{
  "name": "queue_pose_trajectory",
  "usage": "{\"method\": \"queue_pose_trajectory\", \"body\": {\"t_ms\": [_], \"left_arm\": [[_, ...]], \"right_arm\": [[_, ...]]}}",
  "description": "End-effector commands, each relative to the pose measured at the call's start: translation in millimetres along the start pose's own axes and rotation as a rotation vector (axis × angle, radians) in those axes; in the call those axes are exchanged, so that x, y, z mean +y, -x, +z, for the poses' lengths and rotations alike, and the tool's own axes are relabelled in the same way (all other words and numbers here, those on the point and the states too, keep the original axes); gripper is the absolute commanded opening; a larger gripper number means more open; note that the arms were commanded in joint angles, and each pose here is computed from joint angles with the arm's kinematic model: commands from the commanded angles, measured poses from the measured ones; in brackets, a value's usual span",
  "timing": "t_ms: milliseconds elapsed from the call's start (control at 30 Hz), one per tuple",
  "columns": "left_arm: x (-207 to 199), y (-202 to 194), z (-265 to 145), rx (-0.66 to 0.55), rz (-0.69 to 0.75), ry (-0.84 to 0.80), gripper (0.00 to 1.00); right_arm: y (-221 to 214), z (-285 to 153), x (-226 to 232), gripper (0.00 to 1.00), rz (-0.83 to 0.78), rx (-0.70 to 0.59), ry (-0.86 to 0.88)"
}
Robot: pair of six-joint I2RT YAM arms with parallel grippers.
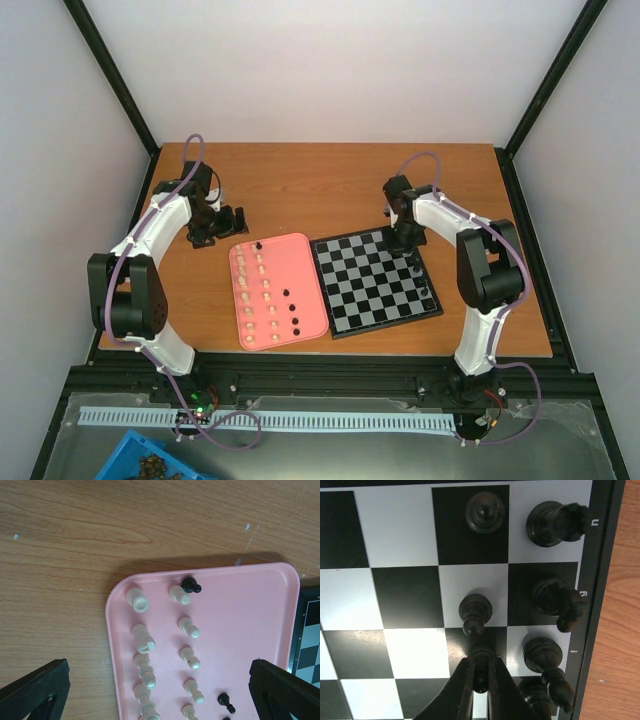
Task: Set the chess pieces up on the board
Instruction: Place the chess piece on the chessboard.
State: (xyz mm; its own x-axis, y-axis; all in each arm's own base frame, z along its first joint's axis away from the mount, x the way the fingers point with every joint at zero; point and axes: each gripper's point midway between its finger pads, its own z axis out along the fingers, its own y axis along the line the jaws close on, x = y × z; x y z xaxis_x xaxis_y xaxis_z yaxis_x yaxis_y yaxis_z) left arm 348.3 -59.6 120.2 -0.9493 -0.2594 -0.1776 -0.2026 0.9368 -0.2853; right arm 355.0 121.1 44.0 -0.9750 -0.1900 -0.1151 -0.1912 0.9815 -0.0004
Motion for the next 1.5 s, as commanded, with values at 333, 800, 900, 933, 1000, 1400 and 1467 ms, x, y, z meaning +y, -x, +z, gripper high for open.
{"method": "queue_pose_trajectory", "body": {"t_ms": [333,800,900,933,1000,1400,1467], "left_arm": [[-5,8,-4,-0.004,0.008,0.003,1.0],[-6,10,-4,-0.004,0.006,0.0,1.0],[-6,9,-4,-0.003,0.006,-0.001,1.0],[-6,9,-4,-0.005,0.006,-0.001,1.0],[-6,9,-5,-0.005,0.004,-0.001,1.0],[-6,8,-5,-0.007,0.004,-0.005,1.0],[-6,8,-5,-0.007,0.004,-0.005,1.0]], "right_arm": [[15,8,-7,0.04,-0.004,-0.01,-0.006],[-3,-10,-3,0.18,-0.016,-0.012,0.024],[0,-16,-1,0.21,-0.018,-0.029,0.034],[1,-20,1,0.24,-0.021,-0.042,0.041],[5,-29,6,0.3,-0.032,-0.066,0.057],[5,-81,87,0.4,-0.175,-0.131,0.198],[0,-81,118,0.4,-0.229,-0.121,0.238]]}}
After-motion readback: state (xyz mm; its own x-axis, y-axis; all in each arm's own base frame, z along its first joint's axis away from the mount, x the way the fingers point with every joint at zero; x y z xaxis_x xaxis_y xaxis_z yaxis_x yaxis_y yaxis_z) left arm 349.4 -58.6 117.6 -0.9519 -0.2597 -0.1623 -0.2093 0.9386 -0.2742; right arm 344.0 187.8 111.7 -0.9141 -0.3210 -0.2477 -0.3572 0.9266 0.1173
